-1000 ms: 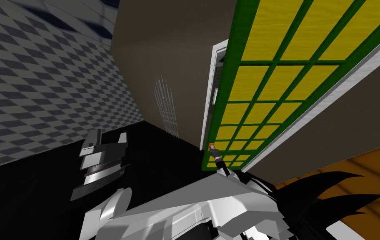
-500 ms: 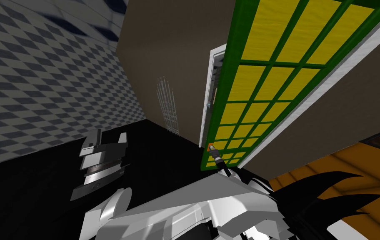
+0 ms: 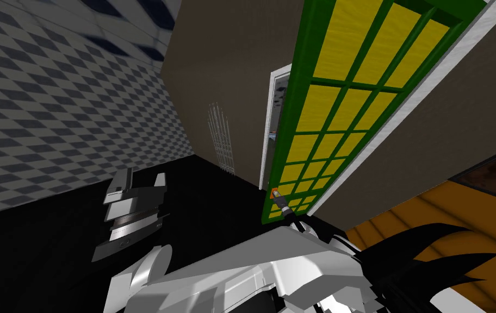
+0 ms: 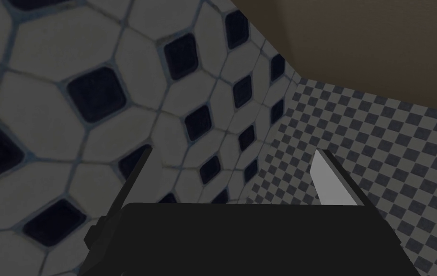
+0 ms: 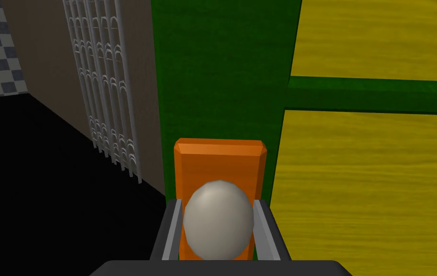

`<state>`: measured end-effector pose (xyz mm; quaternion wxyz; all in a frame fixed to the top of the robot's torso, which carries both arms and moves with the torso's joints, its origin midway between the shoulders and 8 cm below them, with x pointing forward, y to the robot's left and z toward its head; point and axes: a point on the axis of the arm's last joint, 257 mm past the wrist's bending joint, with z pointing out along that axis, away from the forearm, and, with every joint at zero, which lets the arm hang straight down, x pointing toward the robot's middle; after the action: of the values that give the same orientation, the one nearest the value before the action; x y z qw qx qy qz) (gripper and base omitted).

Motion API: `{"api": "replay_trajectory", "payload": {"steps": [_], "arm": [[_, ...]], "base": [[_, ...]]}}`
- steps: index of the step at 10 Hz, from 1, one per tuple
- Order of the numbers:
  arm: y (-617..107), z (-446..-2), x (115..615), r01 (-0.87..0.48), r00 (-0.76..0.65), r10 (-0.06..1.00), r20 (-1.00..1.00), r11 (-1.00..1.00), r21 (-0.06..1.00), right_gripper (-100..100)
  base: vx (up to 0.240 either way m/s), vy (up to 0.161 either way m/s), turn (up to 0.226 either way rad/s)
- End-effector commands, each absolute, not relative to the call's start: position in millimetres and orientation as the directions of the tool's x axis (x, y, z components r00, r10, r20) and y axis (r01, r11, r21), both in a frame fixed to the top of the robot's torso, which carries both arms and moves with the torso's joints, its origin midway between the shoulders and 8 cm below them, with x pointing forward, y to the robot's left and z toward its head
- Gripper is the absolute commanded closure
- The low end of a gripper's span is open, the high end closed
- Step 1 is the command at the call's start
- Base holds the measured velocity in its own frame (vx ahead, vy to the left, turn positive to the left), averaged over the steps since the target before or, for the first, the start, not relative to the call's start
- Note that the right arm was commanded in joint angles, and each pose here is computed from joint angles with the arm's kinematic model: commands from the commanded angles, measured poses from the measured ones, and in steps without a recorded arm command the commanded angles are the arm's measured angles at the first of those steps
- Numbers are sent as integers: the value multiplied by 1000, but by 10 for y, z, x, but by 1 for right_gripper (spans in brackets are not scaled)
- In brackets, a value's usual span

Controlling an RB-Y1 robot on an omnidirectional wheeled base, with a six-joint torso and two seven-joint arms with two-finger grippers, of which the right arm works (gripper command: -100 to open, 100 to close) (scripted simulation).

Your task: Pull the door open

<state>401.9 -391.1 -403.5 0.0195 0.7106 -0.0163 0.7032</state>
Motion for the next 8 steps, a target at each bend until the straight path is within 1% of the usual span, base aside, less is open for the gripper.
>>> {"api": "replay_trajectory", "payload": {"steps": [1, 5, 7, 8], "arm": [[-3891, -4025, 3971, -28, 4, 3, 1000, -1000, 3, 100], [-3873, -4005, 3764, 47, 0, 2, 1000, -999, 2, 100], [-3862, -4000, 3686, 74, 0, 0, 1000, -997, 0, 100], [-3842, -4031, 3704, 67, 8, 1, 1000, -998, 0, 100]], "base": [[-211, -46, 93], [-222, -59, 98], [-180, -71, 68], [-77, -24, 23]]}}
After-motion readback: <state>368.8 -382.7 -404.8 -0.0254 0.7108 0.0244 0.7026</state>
